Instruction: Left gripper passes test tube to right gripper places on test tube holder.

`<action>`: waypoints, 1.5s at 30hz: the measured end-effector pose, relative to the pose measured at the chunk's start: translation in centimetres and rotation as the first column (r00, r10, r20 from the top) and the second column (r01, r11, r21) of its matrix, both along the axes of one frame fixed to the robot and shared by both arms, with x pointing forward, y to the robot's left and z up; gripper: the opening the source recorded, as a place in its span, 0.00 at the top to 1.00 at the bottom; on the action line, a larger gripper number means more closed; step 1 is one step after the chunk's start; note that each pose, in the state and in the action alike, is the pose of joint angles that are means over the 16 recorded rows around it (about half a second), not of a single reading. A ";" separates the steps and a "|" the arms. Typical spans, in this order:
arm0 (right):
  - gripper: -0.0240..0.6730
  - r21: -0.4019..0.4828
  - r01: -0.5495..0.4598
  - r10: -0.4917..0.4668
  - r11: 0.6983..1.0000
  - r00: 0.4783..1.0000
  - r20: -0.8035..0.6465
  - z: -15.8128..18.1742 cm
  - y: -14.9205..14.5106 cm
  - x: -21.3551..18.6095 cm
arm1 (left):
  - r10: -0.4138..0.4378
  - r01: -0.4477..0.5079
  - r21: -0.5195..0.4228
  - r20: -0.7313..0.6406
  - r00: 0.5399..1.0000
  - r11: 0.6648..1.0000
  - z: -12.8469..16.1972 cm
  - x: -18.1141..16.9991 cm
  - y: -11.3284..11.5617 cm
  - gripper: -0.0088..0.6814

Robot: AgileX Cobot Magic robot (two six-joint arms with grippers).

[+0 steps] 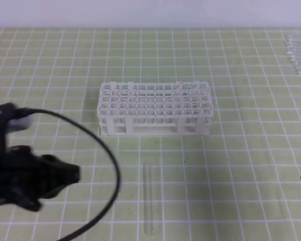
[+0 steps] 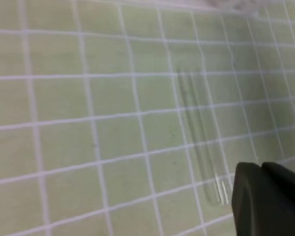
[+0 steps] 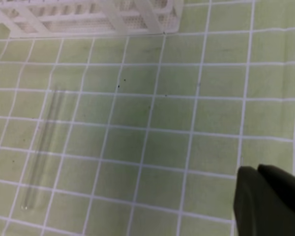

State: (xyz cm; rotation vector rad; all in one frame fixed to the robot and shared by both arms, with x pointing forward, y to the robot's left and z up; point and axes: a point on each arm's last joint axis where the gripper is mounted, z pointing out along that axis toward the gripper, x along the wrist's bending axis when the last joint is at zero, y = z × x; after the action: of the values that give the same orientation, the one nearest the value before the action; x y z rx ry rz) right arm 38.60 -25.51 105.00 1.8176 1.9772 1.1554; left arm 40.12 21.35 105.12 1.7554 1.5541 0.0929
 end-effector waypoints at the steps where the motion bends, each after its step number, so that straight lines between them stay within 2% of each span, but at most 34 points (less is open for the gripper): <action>1: 0.99 -0.006 -0.003 0.002 1.000 1.000 -0.007 -0.1 0.0 0.1 | -0.022 0.023 0.011 -0.025 0.999 1.000 -0.2 0.4 -0.8 0.99; 6: 0.99 -0.030 -0.012 0.011 0.999 1.000 -0.021 -0.4 -0.1 0.1 | -0.108 0.118 0.075 -0.132 0.985 0.990 -1.2 2.0 -5.4 0.99; 12: 0.99 -0.049 -0.020 0.019 0.999 0.999 -0.028 -0.5 -0.2 0.1 | -0.162 0.208 0.173 -0.247 0.955 0.963 -2.7 3.2 -10.7 0.99; 19: 0.99 -0.058 -0.031 0.029 0.998 0.999 -0.031 -0.5 -0.1 0.0 | -0.204 0.293 0.258 -0.323 0.924 0.921 -4.1 4.3 -15.1 0.99; 28: 0.99 -0.065 -0.045 0.043 0.997 0.999 -0.033 -0.5 0.0 -0.1 | -0.251 0.351 0.301 -0.323 0.912 0.887 -4.4 5.3 -16.7 0.87; 36: 0.99 -0.065 -0.047 0.045 0.997 0.998 -0.033 -0.5 0.1 -0.1 | -0.264 0.346 0.302 -0.280 0.923 0.888 -4.3 5.7 -17.0 0.60; 45: 0.99 -0.063 -0.045 0.044 0.997 0.999 -0.031 -0.5 0.1 -0.1 | -0.201 0.294 0.306 -0.303 0.932 0.905 -4.8 6.1 -17.2 0.41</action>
State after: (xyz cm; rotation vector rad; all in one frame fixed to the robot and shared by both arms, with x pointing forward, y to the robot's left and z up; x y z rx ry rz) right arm 38.54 -25.44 104.47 1.7780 2.0566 1.0705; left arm 46.20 4.17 100.30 2.3160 1.5498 0.0029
